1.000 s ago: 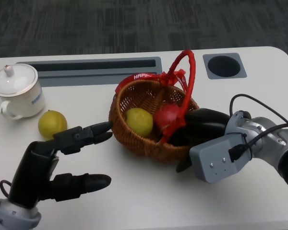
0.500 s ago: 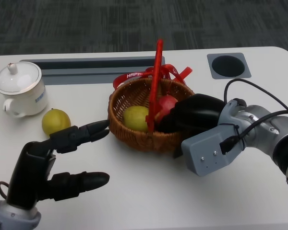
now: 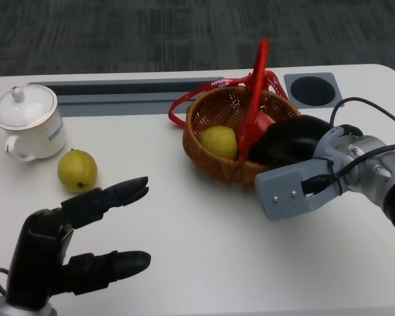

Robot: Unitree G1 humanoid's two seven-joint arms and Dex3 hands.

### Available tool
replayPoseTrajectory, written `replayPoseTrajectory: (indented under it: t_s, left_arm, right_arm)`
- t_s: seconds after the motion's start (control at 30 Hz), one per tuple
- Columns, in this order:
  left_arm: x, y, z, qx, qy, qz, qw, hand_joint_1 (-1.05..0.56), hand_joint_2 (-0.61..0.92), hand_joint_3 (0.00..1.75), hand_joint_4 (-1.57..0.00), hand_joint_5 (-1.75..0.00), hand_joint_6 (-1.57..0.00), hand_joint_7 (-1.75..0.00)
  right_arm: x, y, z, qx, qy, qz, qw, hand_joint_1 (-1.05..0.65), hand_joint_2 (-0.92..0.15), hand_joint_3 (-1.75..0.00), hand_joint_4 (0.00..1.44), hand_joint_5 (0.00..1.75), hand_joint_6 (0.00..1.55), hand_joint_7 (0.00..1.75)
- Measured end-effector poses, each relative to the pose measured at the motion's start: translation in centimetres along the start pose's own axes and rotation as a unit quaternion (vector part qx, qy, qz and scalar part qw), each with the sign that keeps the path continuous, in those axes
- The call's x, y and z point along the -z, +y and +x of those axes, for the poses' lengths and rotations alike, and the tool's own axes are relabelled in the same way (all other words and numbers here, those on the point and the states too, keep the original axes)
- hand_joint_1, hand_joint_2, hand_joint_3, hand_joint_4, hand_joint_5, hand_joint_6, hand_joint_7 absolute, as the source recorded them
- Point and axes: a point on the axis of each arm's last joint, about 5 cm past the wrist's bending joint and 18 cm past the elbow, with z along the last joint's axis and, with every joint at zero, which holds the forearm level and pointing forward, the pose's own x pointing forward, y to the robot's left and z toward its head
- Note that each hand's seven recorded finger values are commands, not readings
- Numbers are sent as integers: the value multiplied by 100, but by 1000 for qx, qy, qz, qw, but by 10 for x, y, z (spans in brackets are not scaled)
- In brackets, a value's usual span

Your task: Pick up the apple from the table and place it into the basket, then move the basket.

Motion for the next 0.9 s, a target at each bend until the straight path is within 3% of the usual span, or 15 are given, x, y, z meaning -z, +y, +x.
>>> replayPoseTrajectory:
  t_s: [0.3, 0.67, 0.9]
  left_arm:
    - [-16, -2, -31, -17, -6, 13, 1000, -60, 78, 1, -94, -2, -82, -1]
    - [-46, -7, -70, -20, 2, 30, 999, -59, 77, 0, -96, -2, -84, -1]
    - [-59, -12, -82, -22, 27, 30, 999, -59, 78, 0, -96, -1, -85, -1]
  right_arm:
    - [14, 0, -4, 6, 85, 26, 996, -26, -92, -4, 106, 4, 96, 0]
    - [45, -3, -23, 25, 208, 57, 976, -31, -92, -4, 108, 2, 97, 0]
    - [51, -7, -26, 42, 239, 63, 968, -34, -91, -4, 103, 0, 93, 0]
